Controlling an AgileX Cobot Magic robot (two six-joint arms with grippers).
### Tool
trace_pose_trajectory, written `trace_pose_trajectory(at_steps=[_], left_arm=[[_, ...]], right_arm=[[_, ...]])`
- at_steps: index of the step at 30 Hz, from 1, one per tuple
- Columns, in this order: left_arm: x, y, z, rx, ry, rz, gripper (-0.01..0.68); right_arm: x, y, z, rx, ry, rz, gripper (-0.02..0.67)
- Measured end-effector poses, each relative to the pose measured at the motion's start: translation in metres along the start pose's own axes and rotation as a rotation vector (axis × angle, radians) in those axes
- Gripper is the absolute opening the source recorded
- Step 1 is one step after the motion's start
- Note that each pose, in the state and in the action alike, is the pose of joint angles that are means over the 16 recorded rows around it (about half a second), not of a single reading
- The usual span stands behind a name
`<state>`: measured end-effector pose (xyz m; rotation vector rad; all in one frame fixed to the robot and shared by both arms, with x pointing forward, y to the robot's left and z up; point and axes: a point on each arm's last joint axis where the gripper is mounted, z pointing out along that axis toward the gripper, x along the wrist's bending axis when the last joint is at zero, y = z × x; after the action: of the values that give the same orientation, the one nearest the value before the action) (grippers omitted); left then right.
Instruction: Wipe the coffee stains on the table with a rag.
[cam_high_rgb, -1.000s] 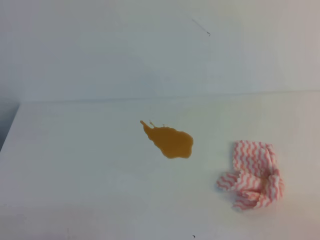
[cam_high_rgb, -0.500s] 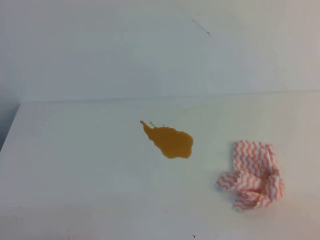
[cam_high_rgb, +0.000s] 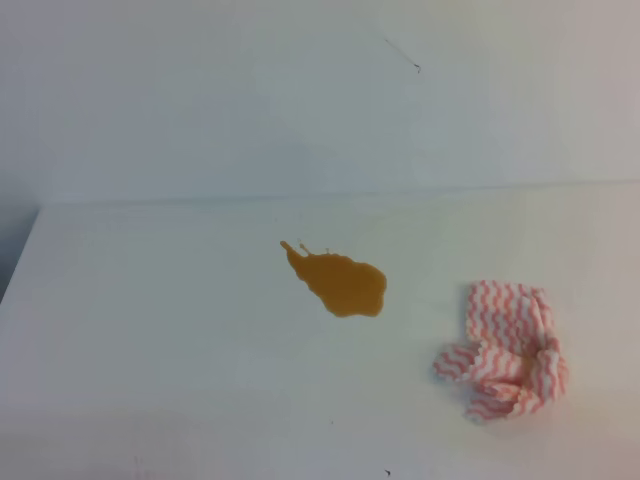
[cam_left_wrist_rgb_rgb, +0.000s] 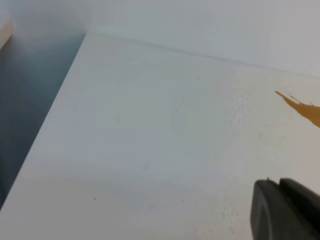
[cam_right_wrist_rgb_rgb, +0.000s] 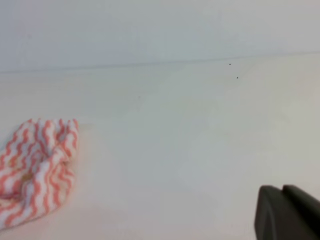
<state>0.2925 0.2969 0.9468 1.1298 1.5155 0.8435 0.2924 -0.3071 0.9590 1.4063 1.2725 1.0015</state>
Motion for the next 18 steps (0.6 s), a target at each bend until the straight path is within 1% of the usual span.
trace_pose_trajectory(at_steps=[7, 18], left_arm=[[0.0, 0.0, 0.0, 0.0, 0.0, 0.0, 0.0], [0.0, 0.0, 0.0, 0.0, 0.0, 0.0, 0.0]], right_arm=[[0.001, 0.011, -0.001, -0.124, 0.017, 0.0, -0.004], [0.005, 0.039, -0.009, -0.456, 0.07, 0.041, -0.004]])
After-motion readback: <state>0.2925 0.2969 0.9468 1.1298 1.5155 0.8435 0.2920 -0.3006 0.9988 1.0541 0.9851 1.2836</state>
